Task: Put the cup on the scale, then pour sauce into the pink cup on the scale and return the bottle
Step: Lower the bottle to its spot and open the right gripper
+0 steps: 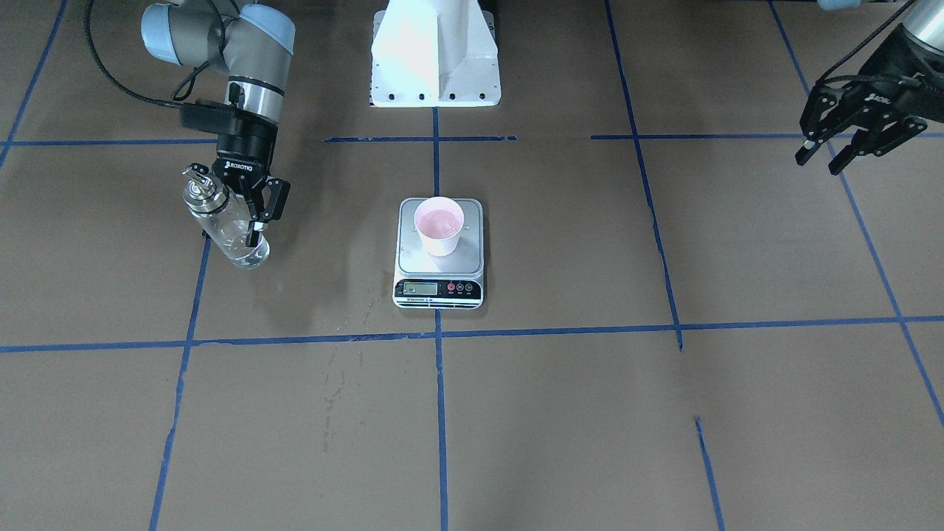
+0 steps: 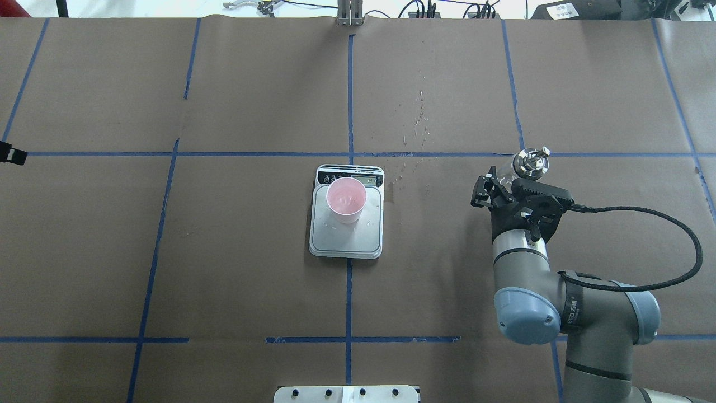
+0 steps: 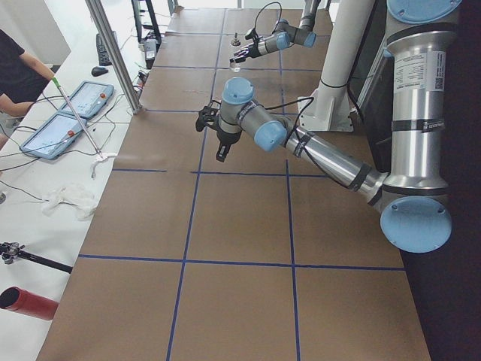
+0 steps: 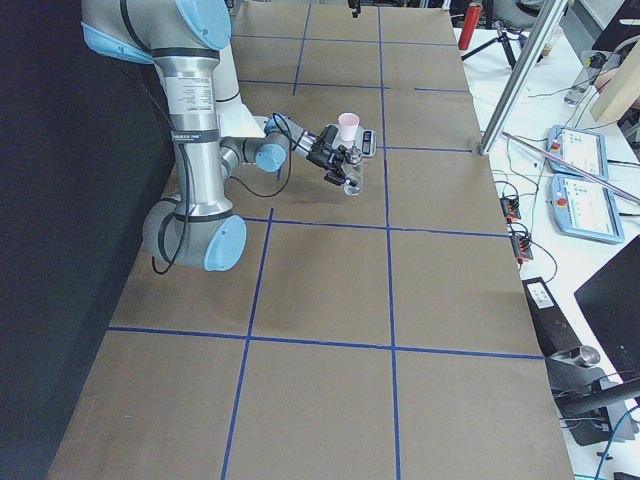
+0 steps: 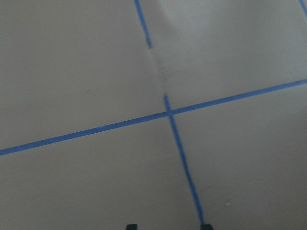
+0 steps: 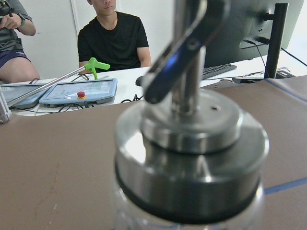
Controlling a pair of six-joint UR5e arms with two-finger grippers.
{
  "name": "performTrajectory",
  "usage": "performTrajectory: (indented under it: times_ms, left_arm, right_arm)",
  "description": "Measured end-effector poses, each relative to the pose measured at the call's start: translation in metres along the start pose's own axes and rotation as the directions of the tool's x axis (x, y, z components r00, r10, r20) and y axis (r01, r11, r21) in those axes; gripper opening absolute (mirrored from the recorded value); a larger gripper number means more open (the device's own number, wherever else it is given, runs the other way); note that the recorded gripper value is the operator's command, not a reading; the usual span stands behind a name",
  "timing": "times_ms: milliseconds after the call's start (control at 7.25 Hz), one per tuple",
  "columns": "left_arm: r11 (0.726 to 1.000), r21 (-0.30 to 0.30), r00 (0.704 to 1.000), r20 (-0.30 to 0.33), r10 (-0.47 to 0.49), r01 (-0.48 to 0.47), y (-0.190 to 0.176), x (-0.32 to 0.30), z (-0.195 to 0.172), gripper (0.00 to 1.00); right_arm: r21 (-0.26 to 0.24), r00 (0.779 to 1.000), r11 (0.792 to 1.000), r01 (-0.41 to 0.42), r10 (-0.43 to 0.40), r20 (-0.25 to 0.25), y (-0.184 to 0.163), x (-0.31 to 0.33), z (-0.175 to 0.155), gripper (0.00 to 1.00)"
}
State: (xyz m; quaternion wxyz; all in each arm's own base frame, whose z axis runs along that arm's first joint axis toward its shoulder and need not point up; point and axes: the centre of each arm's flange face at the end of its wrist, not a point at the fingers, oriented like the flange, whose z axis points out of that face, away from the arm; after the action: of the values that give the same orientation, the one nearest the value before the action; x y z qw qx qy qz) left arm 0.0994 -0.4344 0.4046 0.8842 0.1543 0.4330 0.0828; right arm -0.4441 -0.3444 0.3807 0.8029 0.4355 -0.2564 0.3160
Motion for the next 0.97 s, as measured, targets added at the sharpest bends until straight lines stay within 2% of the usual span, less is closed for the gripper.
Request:
performTrajectory:
  times_ms: [276, 552, 828, 966]
  left_arm:
    - [1.000, -0.024, 1.000, 0.018, -0.013, 0.014, 0.007, -0.019, 0.004, 0.54]
    - [0.999, -0.029, 1.000, 0.021, -0.018, 0.019, 0.008, -0.023, 0.005, 0.54]
    - [0.999, -0.029, 1.000, 0.020, -0.018, 0.019, 0.008, -0.023, 0.004, 0.54]
    - [0.999, -0.029, 1.000, 0.020, -0.018, 0.019, 0.008, -0.023, 0.004, 0.54]
  right_arm:
    - [-0.011, 0.999, 0.999, 0.039, -0.040, -0.036, 0.015, 0.029, 0.013, 0.00]
    - [-0.054, 0.999, 0.998, 0.020, -0.021, -0.026, 0.032, 0.040, 0.023, 0.00]
    - [-0.062, 0.999, 0.998, 0.025, -0.027, -0.026, 0.042, 0.045, 0.030, 0.00]
    - [-0.062, 0.999, 0.998, 0.027, -0.029, -0.026, 0.042, 0.046, 0.031, 0.41]
